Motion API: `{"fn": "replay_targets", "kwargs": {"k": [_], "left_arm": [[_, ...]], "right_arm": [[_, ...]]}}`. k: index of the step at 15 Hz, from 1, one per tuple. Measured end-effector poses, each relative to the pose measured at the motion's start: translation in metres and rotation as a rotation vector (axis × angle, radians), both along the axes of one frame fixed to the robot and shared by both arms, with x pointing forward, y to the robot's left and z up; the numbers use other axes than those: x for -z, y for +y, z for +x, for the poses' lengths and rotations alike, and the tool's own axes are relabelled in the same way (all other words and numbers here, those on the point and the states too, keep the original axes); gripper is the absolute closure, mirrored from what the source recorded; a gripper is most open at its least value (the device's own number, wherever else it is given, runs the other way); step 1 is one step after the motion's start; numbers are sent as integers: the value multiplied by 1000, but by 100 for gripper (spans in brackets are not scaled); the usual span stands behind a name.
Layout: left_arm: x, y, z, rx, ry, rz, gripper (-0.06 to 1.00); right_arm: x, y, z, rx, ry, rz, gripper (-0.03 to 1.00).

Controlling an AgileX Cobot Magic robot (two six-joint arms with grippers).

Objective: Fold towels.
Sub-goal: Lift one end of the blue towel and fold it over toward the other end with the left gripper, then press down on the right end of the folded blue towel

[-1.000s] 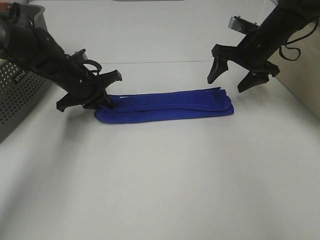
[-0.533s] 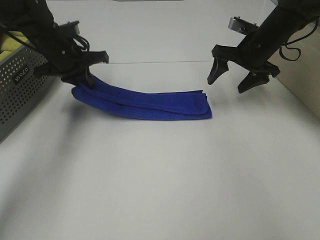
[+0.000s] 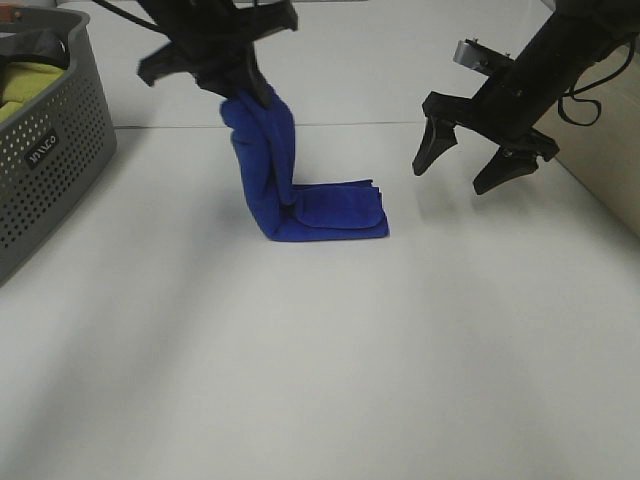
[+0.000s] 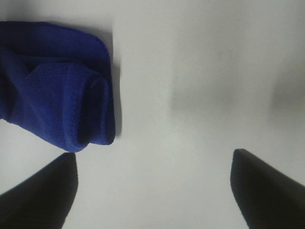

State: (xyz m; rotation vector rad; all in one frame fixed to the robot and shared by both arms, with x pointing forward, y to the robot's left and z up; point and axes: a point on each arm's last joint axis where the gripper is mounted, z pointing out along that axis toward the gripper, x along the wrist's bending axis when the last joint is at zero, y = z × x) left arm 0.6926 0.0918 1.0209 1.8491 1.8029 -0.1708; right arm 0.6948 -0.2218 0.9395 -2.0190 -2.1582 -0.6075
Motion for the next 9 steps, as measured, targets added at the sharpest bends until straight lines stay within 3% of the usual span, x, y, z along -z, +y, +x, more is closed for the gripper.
{"fn": "replay_targets", "kwargs": {"k": [3,5,8,9], "left_arm": [[48,-35,6,-30,54,-103,86],[70,-47,9,-67,82,-157,78],[72,-57,11,-90,103,-278,35],[69,-61,11,-72,94,-325,27]], "right_arm": [[0,0,-1,-3,8,2,15],[0,0,-2,-9,25,3,15],[0,1,-3,-8,36,17,15],[0,2,-5,-10,51,27,15]]}}
